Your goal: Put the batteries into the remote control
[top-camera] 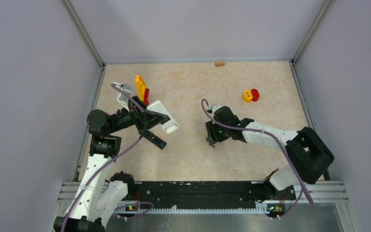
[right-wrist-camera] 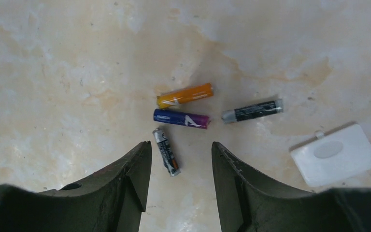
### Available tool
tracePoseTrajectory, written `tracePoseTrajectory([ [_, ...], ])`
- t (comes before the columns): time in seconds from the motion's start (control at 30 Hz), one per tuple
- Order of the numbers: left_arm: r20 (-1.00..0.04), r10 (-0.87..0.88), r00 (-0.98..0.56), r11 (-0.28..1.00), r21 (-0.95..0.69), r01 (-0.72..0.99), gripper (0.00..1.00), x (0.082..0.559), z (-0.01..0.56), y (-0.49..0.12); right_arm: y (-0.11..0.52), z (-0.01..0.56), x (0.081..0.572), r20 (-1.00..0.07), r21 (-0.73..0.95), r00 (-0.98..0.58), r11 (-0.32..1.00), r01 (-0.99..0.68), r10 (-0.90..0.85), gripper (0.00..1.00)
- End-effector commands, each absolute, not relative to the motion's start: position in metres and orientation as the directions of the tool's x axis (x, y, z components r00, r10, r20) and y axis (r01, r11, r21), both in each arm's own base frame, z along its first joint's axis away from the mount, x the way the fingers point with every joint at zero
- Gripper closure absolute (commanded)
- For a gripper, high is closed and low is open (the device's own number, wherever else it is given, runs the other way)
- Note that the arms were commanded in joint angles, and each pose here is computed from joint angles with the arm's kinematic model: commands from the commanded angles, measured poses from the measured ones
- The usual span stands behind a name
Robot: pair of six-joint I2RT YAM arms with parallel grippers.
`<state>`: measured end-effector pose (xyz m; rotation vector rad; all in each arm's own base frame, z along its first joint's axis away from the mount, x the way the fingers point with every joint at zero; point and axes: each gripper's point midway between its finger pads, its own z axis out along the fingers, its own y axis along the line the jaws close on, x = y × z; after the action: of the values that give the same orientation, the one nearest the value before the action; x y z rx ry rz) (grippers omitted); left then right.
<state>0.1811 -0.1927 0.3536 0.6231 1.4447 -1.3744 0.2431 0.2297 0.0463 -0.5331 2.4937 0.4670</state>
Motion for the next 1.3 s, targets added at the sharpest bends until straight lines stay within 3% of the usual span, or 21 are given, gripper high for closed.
tracePoseTrajectory([
  [0.0,-0.914,-0.260,-0.313,0.203,-0.368,0.907,1.00,0.177,0.366,-0.193,0.253,0.051,0.247,-0.592,0.134,-0.704,0.813,-0.566,-0.392,0.51],
  [0.3,-0.910,-0.268,-0.318,0.246,-0.383,0.890,1.00,0.182,0.364,-0.191,0.258,0.039,0.249,-0.547,0.024,-0.685,0.810,-0.586,-0.480,0.66],
  [0.77,-0.911,-0.264,-0.316,0.277,-0.386,0.880,1.00,0.182,0.362,-0.189,0.259,0.024,0.231,-0.458,0.016,-0.702,0.784,-0.620,-0.546,0.69],
  [0.9,-0.910,-0.267,-0.318,0.282,-0.389,0.877,1.00,0.182,0.362,-0.188,0.257,0.019,0.231,-0.444,0.010,-0.718,0.798,-0.602,-0.536,0.78],
  [1.03,-0.904,-0.284,-0.320,0.301,-0.401,0.865,1.00,0.185,0.365,-0.187,0.258,0.025,0.237,-0.470,0.006,-0.728,0.823,-0.569,-0.500,1.00],
  [1.27,-0.829,-0.446,-0.339,0.388,-0.520,0.761,1.00,0.211,0.372,-0.175,0.274,0.098,0.251,-0.652,0.124,-0.701,0.871,-0.476,-0.290,1.00],
])
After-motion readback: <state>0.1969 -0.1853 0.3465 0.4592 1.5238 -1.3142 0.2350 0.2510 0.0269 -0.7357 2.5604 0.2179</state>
